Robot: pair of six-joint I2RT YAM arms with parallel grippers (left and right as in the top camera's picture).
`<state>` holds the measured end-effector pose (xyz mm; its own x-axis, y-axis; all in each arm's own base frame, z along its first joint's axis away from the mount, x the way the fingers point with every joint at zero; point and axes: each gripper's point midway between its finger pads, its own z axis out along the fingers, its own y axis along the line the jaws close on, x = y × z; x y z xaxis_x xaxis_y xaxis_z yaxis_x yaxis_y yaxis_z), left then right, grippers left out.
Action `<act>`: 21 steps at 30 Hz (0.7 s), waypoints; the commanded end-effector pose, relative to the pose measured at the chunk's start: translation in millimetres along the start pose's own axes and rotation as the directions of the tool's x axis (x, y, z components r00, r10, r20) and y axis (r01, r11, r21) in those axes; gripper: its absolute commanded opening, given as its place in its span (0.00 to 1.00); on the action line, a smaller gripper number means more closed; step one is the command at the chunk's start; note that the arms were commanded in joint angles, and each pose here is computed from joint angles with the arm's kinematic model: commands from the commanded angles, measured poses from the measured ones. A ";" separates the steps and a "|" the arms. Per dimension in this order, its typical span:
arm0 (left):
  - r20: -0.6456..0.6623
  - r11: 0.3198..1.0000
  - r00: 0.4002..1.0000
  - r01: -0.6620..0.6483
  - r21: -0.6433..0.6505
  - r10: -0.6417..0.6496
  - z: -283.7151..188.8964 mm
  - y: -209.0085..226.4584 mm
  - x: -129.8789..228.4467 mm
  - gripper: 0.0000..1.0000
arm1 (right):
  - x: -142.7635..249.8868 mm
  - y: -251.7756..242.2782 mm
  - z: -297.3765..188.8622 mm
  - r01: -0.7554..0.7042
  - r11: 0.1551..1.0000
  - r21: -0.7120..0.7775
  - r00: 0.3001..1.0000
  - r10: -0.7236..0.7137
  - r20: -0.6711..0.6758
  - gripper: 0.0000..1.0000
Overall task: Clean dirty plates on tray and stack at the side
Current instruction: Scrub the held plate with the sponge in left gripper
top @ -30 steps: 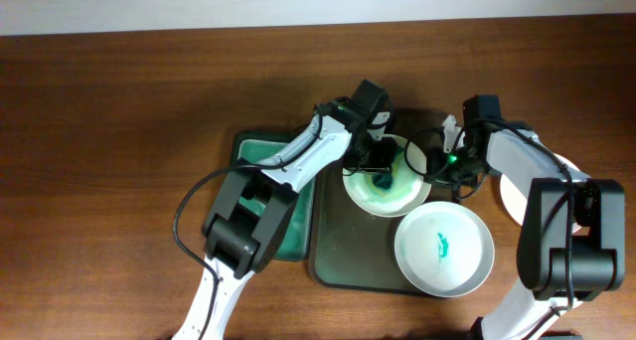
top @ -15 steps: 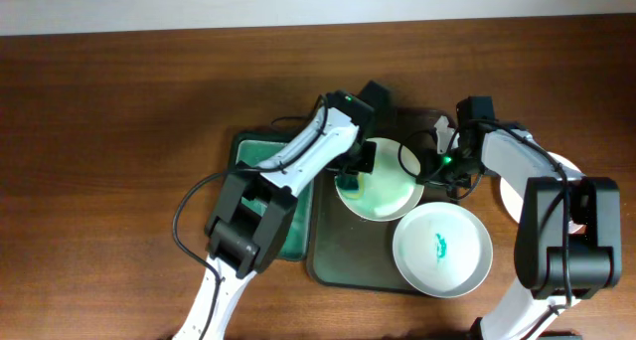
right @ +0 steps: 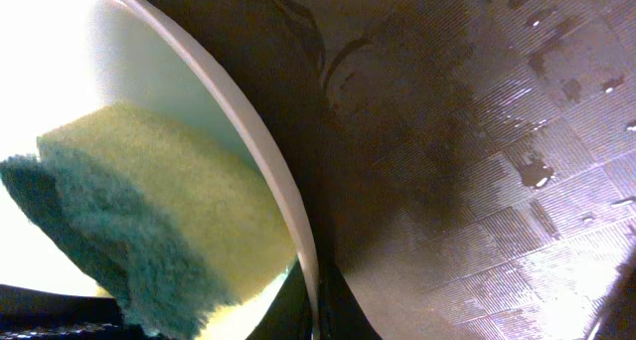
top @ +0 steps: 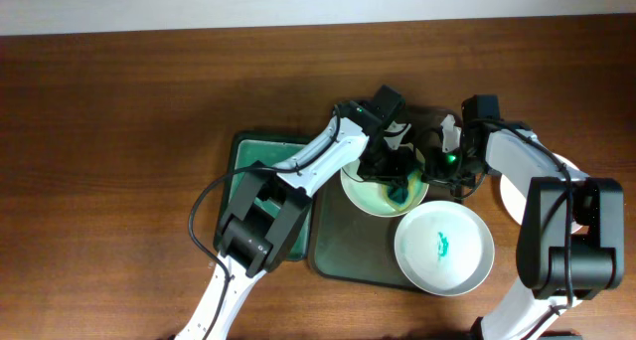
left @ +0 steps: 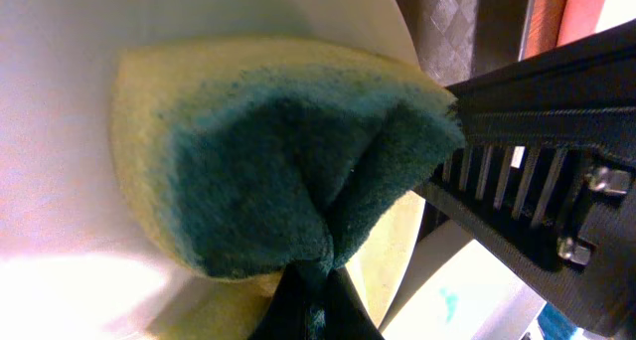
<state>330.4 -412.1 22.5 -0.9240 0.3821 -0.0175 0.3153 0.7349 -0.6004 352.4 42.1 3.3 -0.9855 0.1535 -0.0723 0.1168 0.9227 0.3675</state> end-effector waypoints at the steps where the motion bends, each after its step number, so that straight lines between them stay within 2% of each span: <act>1: -0.116 0.999 0.993 0.036 0.022 -0.033 25.5 13.4 23.8 0.00 | 3.3 -6.0 5.4 -0.009 0.999 0.033 1.000 0.009 -0.015 0.04; 4: -0.116 0.993 0.990 0.062 -0.102 -0.074 14.9 44.1 26.1 0.00 | 3.3 -6.0 5.4 -0.009 0.999 0.033 1.000 0.009 -0.015 0.04; 7: -0.055 0.945 0.988 0.118 -0.306 -0.142 -8.5 93.2 17.9 0.00 | 4.1 -6.1 5.4 -0.009 0.999 0.034 1.000 0.010 -0.019 0.04; 10: 0.069 0.808 0.978 0.200 -0.554 -0.195 -49.0 143.8 5.5 0.00 | 4.0 -6.0 5.4 -0.009 0.999 0.033 1.000 0.010 -0.018 0.04; 16: 0.189 0.639 0.969 0.246 -0.728 -0.157 -94.6 156.7 -7.5 0.00 | 4.1 -6.2 5.4 -0.009 0.999 0.034 1.000 0.010 -0.018 0.04; 19: 0.178 0.671 0.972 0.235 -0.704 -0.153 -93.4 141.6 -9.0 0.00 | 4.1 -6.2 5.4 -0.009 0.999 0.034 1.000 0.010 -0.018 0.04; 21: 0.132 0.766 0.975 0.224 -0.602 -0.181 -86.6 111.9 -7.1 0.00 | 4.0 -6.2 5.4 -0.009 0.999 0.034 1.000 0.010 -0.018 0.04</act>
<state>383.3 -291.1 24.4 -0.9816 0.1898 -0.0228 0.1898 0.9818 0.0029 350.7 52.3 4.2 -0.9882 0.1391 -0.0647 0.1034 0.9154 0.3889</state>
